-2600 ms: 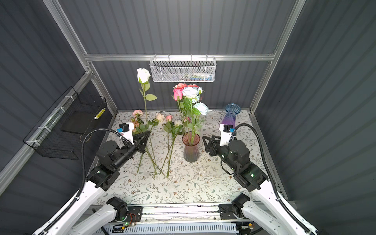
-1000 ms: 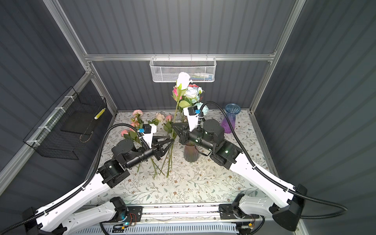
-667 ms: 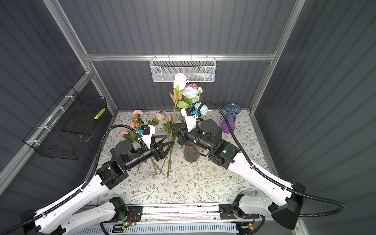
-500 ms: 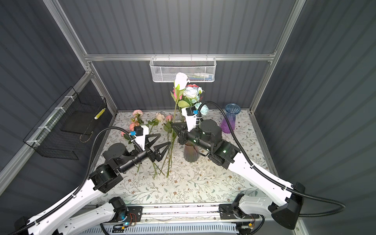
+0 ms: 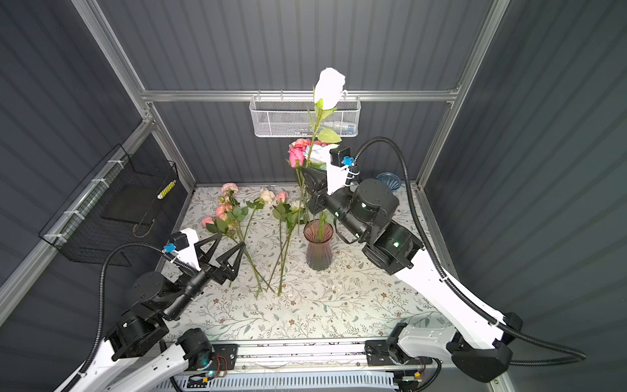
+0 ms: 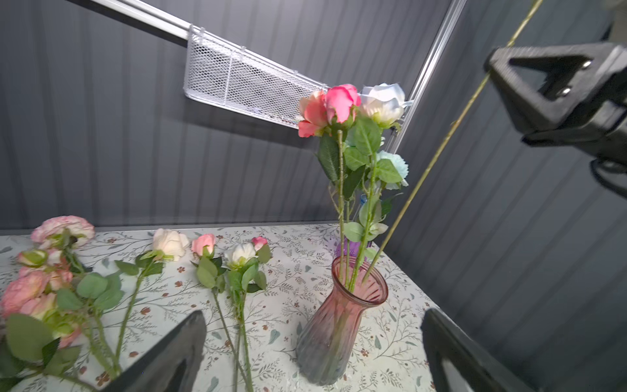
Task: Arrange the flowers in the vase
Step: 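Lower the white rose stem into the pink vase with the right gripper, then open the right gripper and draw back while the left reaches to the pile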
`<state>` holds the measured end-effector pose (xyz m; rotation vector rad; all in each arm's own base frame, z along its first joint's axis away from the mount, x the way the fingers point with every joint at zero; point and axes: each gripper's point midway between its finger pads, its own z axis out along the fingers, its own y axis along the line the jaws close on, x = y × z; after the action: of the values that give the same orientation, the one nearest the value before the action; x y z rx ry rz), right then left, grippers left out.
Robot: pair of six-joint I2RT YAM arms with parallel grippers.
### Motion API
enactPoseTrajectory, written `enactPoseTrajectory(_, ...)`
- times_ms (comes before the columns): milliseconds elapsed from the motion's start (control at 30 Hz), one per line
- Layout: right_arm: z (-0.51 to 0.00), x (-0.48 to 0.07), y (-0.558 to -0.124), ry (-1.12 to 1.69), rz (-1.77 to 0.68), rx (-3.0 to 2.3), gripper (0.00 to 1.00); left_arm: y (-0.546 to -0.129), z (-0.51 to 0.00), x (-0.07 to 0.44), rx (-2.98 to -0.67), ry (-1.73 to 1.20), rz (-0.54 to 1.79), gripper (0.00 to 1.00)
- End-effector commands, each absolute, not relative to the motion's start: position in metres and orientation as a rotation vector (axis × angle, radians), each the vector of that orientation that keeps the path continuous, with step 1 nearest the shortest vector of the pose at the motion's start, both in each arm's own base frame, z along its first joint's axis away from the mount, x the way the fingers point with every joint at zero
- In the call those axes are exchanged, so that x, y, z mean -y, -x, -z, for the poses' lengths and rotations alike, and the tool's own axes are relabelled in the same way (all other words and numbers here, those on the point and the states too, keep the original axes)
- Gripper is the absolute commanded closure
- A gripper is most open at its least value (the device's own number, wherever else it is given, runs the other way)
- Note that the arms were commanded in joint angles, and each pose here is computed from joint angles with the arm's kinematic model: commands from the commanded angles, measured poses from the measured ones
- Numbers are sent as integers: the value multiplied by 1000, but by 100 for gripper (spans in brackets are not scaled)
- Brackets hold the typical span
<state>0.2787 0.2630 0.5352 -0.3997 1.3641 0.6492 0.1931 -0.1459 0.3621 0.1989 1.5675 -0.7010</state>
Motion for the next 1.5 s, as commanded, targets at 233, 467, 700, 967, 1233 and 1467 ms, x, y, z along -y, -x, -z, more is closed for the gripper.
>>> enactPoseTrajectory(233, -466, -228, -322, 312, -478, -1531, 94, -203, -350, 139, -1631, -163, 611, 0)
enactPoseTrajectory(467, -398, -229, -332, 277, -495, -1681, 85, -208, -342, 145, -1653, -165, 604, 0)
enactPoseTrajectory(700, -358, -215, -329, 204, -466, -1767, 65, -218, -334, 158, -1696, -182, 592, 1)
enactPoseTrajectory(967, -343, -193, -308, 135, -497, -1769, 59, -235, -319, 167, -1751, -141, 551, 1)
enactPoseTrajectory(1233, -341, -172, -277, 107, -539, -1767, 51, -279, -268, 160, -1954, 6, 254, 13)
enactPoseTrajectory(1467, -313, -141, -261, 35, -474, -1787, 50, -346, -196, 189, -2274, 47, 407, 29)
